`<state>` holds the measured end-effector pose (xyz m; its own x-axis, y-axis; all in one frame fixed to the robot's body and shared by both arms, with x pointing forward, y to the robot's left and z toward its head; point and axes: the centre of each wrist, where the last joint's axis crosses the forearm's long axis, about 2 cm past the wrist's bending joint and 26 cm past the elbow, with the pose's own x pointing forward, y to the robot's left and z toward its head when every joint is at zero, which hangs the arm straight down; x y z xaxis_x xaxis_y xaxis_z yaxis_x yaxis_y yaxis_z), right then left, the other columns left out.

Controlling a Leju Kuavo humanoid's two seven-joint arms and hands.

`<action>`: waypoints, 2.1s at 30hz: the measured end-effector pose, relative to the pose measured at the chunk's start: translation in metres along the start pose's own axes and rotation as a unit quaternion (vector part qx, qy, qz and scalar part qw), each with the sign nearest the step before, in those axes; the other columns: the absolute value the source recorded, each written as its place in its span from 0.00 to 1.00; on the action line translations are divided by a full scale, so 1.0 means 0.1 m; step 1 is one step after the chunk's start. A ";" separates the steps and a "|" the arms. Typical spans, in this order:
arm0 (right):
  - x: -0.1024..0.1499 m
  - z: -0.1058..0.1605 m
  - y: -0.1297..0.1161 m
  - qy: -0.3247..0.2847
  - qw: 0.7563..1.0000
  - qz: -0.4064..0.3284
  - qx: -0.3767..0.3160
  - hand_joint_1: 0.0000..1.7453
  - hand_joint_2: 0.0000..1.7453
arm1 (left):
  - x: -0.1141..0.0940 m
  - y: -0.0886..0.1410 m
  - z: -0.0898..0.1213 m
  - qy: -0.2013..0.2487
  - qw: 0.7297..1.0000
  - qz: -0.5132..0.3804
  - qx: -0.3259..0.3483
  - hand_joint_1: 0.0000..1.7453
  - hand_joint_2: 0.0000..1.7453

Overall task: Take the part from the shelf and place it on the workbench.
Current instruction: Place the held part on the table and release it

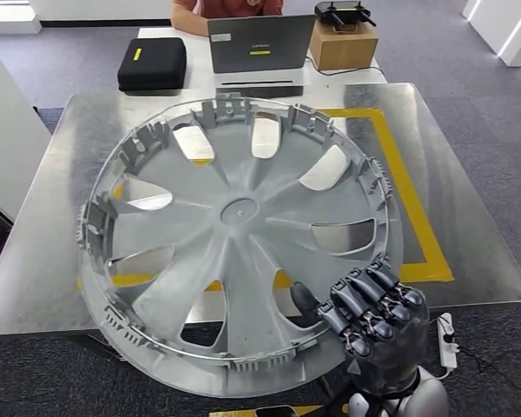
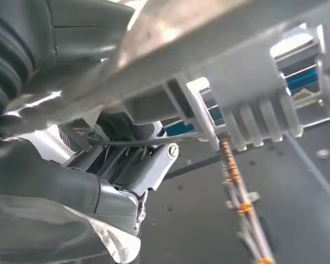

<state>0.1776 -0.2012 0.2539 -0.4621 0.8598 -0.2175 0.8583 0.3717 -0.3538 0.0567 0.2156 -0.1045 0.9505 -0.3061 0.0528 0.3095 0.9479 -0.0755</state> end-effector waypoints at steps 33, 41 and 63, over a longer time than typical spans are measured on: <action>-0.80 0.53 0.18 0.048 0.978 0.150 0.134 1.00 1.00 | -0.03 0.07 0.00 0.002 1.000 -0.009 0.006 0.00 0.00; -1.13 0.90 0.24 0.041 0.961 0.174 0.210 1.00 1.00 | -0.04 0.09 -0.01 0.002 1.000 -0.013 0.007 0.00 0.00; -1.59 1.38 0.36 0.130 0.923 0.219 0.288 1.00 1.00 | -0.05 0.12 -0.01 -0.006 1.000 -0.020 0.024 0.00 0.00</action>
<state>0.2508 -0.3729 0.1507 0.0345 0.9663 -0.2551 0.6544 -0.2148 -0.7250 0.0560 0.2280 -0.1062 0.9370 -0.3429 0.0666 0.3451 0.9382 -0.0261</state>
